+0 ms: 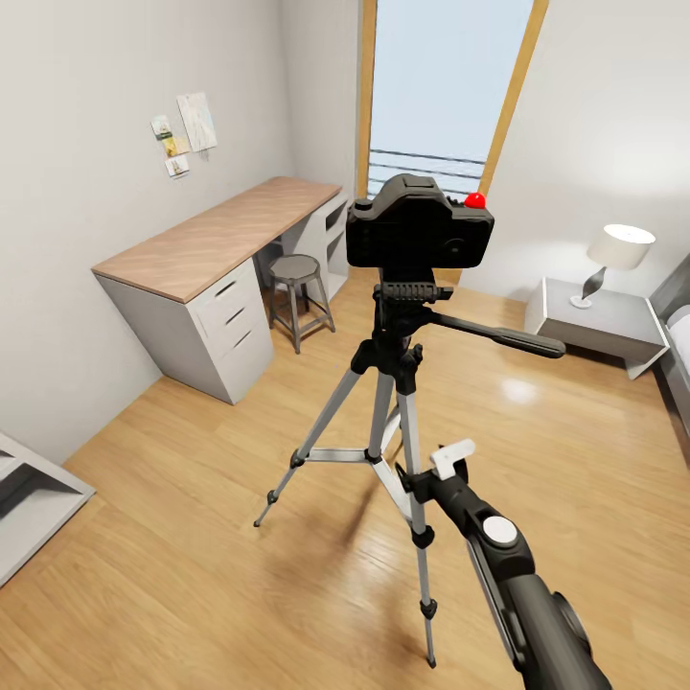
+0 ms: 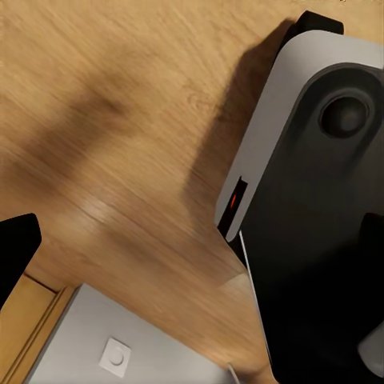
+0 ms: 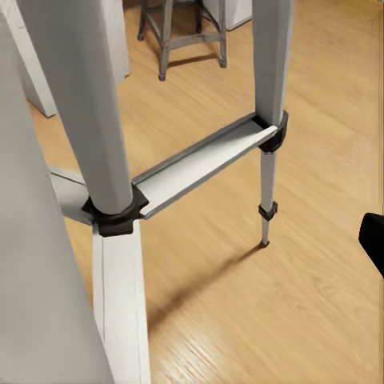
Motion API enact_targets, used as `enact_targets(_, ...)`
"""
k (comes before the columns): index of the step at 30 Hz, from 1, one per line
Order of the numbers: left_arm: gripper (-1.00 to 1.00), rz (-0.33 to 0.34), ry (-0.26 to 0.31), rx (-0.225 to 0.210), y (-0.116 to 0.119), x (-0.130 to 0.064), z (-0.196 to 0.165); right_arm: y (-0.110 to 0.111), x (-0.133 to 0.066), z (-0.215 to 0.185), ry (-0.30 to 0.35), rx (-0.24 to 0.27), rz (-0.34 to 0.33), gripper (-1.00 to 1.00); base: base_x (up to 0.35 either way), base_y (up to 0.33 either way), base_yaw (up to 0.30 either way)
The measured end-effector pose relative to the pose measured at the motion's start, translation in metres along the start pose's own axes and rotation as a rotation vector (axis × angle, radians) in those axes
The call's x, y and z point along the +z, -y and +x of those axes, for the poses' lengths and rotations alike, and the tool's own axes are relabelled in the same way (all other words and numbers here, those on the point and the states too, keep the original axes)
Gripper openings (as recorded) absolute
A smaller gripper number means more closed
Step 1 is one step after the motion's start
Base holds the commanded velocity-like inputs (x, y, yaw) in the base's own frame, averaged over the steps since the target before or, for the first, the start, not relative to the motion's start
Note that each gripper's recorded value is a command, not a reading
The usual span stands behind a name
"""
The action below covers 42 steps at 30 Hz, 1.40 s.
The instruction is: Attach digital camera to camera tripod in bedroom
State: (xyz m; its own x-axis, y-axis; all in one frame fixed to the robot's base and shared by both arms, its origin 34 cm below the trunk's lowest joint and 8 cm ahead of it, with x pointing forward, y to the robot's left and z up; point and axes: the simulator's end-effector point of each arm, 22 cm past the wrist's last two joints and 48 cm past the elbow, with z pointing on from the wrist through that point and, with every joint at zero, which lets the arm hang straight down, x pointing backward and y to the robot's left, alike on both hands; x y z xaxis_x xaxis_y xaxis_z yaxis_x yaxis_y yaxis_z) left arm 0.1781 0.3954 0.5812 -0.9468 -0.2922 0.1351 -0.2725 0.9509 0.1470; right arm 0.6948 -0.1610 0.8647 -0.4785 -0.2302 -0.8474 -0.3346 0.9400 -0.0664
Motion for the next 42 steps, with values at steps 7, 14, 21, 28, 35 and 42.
enact_targets(7,1.0,0.0,0.003,0.001,0.0,0.0,-0.001,0.002,-0.003,-0.01,0.007,0.002,0.005,1.0,0.0,0.0,0.0)
enact_targets(14,1.0,0.001,0.004,0.001,0.0,0.0,-0.001,-0.001,-0.004,-0.011,0.005,0.002,-0.011,1.0,0.0,0.0,0.0)
enact_targets(21,1.0,0.001,0.004,0.001,0.0,0.0,-0.001,-0.011,-0.01,-0.004,-0.006,0.002,-0.048,1.0,0.0,0.0,0.0)
enact_targets(28,1.0,0.002,0.005,0.002,0.001,0.0,-0.001,-0.027,-0.026,0.02,-0.041,0.009,-0.095,1.0,0.0,0.0,0.0)
enact_targets(35,1.0,0.004,0.005,0.003,0.002,0.0,-0.001,-0.025,-0.045,0.046,-0.082,-0.021,-0.121,1.0,0.0,0.0,0.0)
enact_targets(42,1.0,0.004,0.004,0.003,0.002,0.0,0.0,-0.022,-0.059,0.07,-0.125,-0.036,-0.133,1.0,0.0,0.0,0.0)
